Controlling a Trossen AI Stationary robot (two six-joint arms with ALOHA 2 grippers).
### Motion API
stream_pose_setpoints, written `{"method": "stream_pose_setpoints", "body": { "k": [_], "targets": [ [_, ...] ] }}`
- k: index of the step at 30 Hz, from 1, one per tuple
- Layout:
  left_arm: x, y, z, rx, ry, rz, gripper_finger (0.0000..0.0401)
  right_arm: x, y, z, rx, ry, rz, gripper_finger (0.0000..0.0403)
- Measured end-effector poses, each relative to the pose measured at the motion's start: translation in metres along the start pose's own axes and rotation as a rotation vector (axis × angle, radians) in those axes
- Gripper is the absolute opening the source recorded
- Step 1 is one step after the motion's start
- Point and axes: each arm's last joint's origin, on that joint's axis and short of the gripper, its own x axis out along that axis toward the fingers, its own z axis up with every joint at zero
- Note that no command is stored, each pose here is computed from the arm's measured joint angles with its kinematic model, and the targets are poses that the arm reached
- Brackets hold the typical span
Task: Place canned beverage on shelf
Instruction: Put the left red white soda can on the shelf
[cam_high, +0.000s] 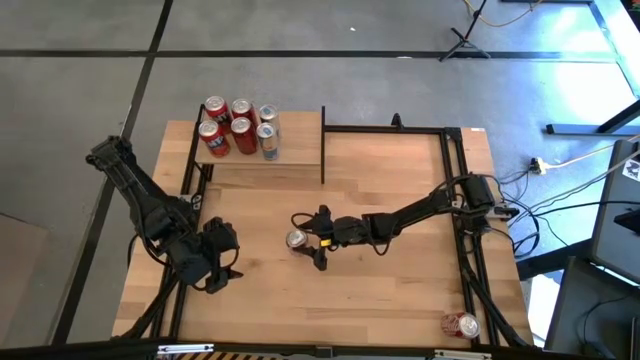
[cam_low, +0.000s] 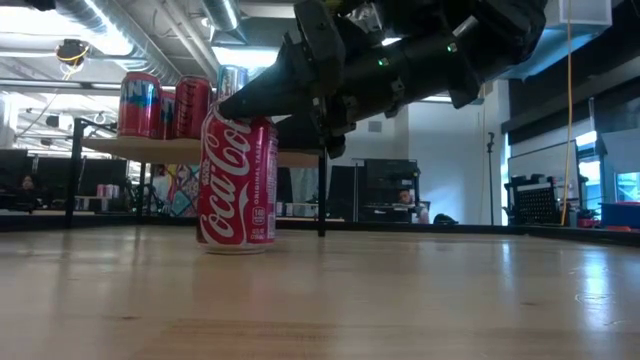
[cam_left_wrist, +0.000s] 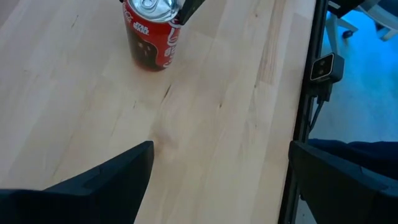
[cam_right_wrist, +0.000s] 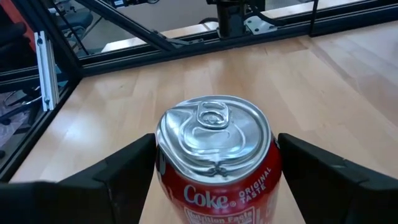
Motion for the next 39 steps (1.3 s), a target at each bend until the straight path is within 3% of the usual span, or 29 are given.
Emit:
{"method": "stream_pose_setpoints", "body": {
  "k": [8, 19, 23, 31, 35, 39],
  "targets": [
    [0.0, 0.0, 0.0, 0.001, 0.0, 0.0, 0.036, 0.0, 0.0, 0.0, -0.008, 0.009, 0.017, 0.0322],
    [0.0, 0.0, 0.0, 0.001, 0.0, 0.0, 0.036, 0.0, -0.001, -0.003, -0.021, 0.026, 0.009, 0.0388],
    [0.0, 0.0, 0.0, 0.002, 0.0, 0.0, 0.036, 0.003, 0.0, -0.001, -0.001, -0.036, 0.009, 0.0392],
    [0.0, 0.0, 0.0, 0.003, -0.002, 0.002, 0.036, 0.009, -0.003, -0.011, -0.026, -0.028, -0.03, 0.0392],
    [0.0, 0.0, 0.0, 0.003, -0.003, 0.002, 0.036, 0.01, -0.003, -0.013, -0.032, -0.015, -0.038, 0.0371],
    [0.0, 0.0, 0.0, 0.002, 0.0, 0.001, 0.036, 0.013, -0.002, -0.009, -0.03, -0.028, -0.043, 0.0301]
  ]
}}
